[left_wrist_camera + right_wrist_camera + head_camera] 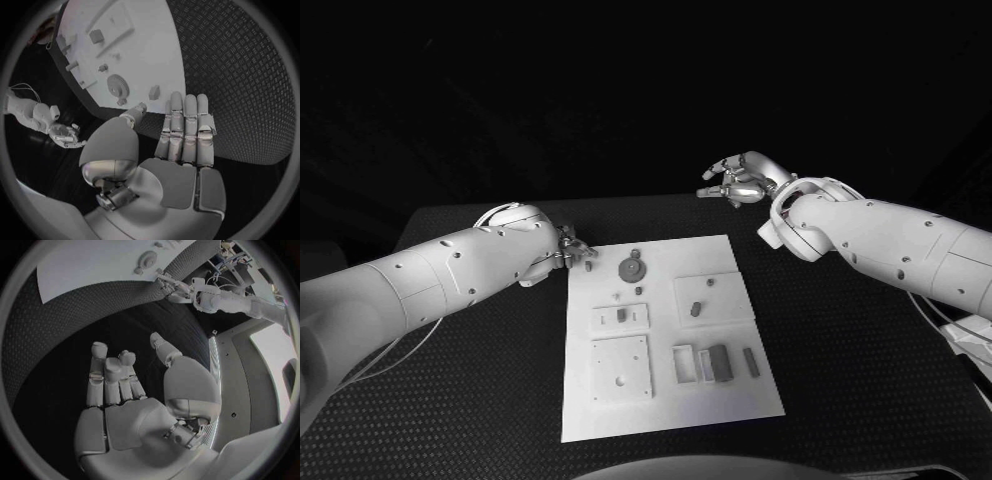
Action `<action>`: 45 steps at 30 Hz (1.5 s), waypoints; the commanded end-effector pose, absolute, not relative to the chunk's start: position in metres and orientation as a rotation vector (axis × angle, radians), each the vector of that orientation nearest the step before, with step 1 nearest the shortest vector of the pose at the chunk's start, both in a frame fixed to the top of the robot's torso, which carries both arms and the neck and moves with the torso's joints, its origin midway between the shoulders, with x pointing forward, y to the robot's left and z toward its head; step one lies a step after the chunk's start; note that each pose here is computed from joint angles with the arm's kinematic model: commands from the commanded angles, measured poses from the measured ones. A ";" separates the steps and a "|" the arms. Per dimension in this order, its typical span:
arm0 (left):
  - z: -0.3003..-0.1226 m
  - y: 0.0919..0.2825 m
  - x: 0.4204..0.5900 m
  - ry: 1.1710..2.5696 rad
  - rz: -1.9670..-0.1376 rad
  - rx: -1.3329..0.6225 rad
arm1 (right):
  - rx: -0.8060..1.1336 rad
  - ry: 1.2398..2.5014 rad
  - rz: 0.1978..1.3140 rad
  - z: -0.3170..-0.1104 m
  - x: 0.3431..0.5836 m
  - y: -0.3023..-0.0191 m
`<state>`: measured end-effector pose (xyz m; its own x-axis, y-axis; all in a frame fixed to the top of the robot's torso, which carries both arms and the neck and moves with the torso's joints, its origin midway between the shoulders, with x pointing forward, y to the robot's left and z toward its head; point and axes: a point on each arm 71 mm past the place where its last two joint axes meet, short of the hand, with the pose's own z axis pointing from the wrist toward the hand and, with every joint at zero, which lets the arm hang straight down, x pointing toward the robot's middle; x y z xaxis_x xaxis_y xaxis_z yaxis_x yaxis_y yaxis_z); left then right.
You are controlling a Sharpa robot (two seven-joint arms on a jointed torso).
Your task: Assemble the parts on the task board
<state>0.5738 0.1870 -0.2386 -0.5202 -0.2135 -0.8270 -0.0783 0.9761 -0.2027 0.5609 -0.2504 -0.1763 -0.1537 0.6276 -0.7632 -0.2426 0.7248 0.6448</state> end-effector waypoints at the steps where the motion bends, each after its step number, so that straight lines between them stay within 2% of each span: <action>1: -0.242 0.183 0.572 2.169 -0.188 -0.190 | 0.312 1.559 0.793 -0.177 0.561 -0.249; 30: -0.246 0.180 0.571 2.193 -0.224 -0.211 | 0.311 1.565 0.793 -0.179 0.561 -0.247; 45: -0.247 0.186 0.572 2.193 -0.282 -0.309 | 0.312 1.566 0.793 -0.180 0.561 -0.247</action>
<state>0.5722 0.1888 -0.2467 -0.5801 -0.2806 -0.7647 -0.1146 0.9576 -0.2645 0.5610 -0.2485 -0.1793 -0.1610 0.6266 -0.7625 -0.2405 0.7244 0.6460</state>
